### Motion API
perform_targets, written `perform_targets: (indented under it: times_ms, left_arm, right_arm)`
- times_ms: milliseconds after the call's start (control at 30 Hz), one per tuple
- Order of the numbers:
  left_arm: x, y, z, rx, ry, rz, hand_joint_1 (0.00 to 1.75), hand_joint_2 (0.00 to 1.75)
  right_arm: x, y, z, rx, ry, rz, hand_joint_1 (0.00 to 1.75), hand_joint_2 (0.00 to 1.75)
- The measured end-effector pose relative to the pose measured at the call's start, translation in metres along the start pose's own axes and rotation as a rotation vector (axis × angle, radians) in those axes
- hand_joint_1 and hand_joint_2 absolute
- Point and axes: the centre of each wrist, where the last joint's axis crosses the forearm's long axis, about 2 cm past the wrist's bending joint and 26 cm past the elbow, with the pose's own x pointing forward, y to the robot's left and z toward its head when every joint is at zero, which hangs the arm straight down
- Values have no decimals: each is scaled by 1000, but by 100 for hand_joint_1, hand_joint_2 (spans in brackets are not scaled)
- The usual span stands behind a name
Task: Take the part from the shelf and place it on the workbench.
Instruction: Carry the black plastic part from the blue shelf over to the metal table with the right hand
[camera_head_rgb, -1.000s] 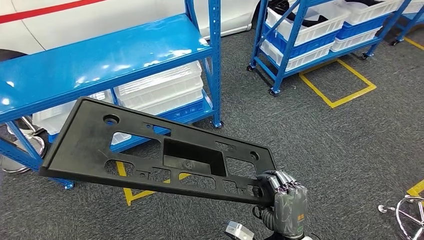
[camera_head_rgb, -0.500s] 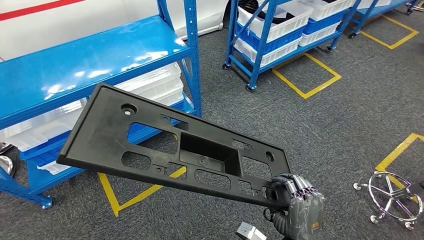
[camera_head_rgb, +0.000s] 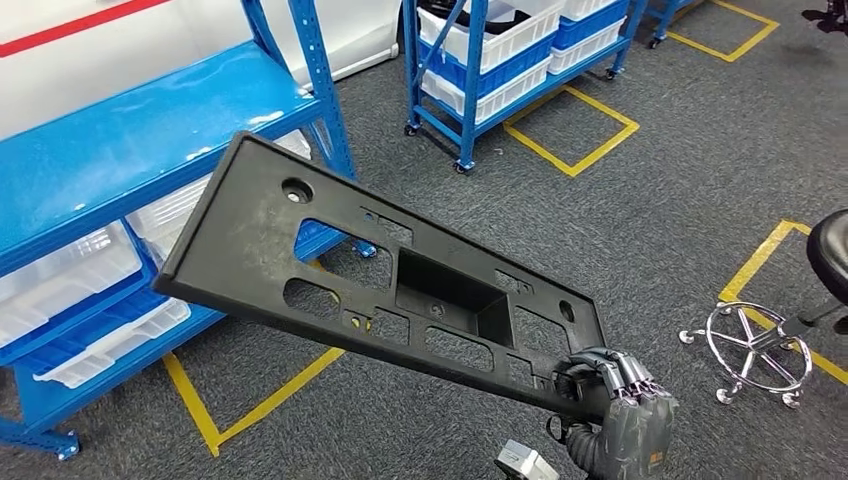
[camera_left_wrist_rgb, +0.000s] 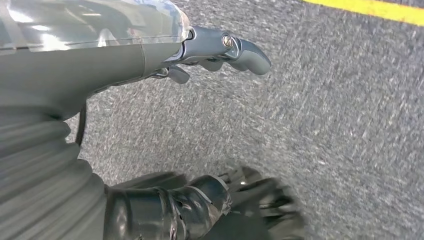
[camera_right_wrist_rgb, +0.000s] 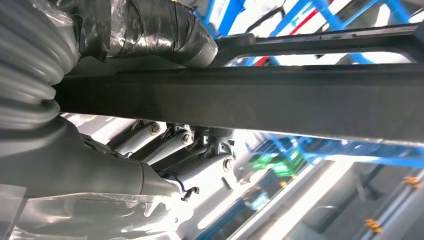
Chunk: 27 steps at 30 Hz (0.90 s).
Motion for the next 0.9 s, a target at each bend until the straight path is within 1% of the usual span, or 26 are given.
perform_targets:
  times_ms: [400,900]
  left_arm:
    - [-1,1,0,10,3,5,0,175]
    - [2,1,-1,10,-2,4,0,175]
  right_arm:
    - [-4,-11,5,-41,43,4,175,175]
    - [-8,-16,7,-56,60,14,175,175]
